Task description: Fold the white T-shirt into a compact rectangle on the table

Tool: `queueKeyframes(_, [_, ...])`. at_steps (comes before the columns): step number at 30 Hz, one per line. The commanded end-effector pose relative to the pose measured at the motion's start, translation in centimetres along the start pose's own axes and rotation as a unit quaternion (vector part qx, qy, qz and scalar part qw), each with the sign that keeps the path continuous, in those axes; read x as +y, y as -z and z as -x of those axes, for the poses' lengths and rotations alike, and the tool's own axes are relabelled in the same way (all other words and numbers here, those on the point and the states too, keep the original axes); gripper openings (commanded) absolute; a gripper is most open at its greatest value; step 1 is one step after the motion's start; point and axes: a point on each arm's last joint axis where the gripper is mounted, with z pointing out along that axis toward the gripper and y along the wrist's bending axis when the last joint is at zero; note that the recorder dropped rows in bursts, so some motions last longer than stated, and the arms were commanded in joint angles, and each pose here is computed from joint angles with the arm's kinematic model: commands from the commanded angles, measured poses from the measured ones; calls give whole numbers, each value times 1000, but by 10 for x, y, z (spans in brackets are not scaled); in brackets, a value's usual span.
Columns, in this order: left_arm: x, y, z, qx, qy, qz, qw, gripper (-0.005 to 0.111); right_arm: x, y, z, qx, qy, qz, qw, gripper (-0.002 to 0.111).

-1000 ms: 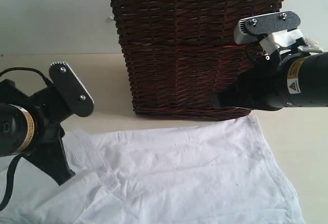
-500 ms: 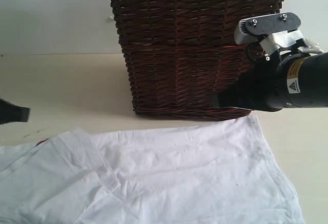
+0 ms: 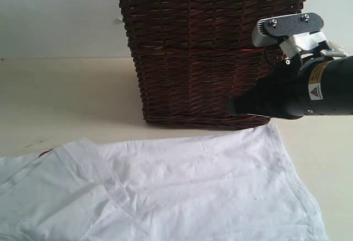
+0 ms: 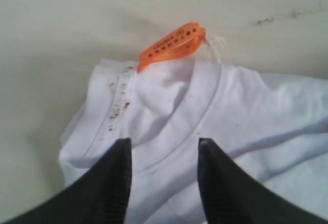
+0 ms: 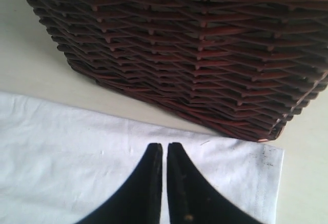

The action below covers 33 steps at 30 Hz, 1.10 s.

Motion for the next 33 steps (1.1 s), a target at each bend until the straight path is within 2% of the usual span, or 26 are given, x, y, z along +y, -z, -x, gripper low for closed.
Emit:
queueKeyframes(1, [-3,-26,3,-5,4,-11,1000,40,-1,2,1,-10,0,3,1000,4])
queueKeyframes(8, [-9,-62,10,-50,2,-34,998,40,0,2,2,-13,-2,6,1000,4])
queueKeyframes(11, [-12,-72,20,-80,3,-44,996,40,0,2,2,-14,-4,7,1000,4])
queueKeyframes(18, [-19,-93,51,-91,2,-46,995,40,0,2,2,-14,-4,7,1000,4])
queueKeyframes(20, [-20,-81,62,-111,1,-48,993,40,0,2,2,-14,-4,7,1000,4])
queueKeyframes(24, [-20,-30,77,-172,-2,-55,984,40,0,2,2,-13,0,6,1000,4])
queueKeyframes(28, [-14,1,66,-119,-4,-32,992,40,0,2,2,-12,5,5,1000,4])
queueKeyframes(30, [-17,8,53,-79,-50,-22,995,33,0,2,2,-12,5,5,1000,4])
queueKeyframes(33, [-36,6,31,-46,-116,-33,992,3,0,2,2,-12,5,5,1000,4])
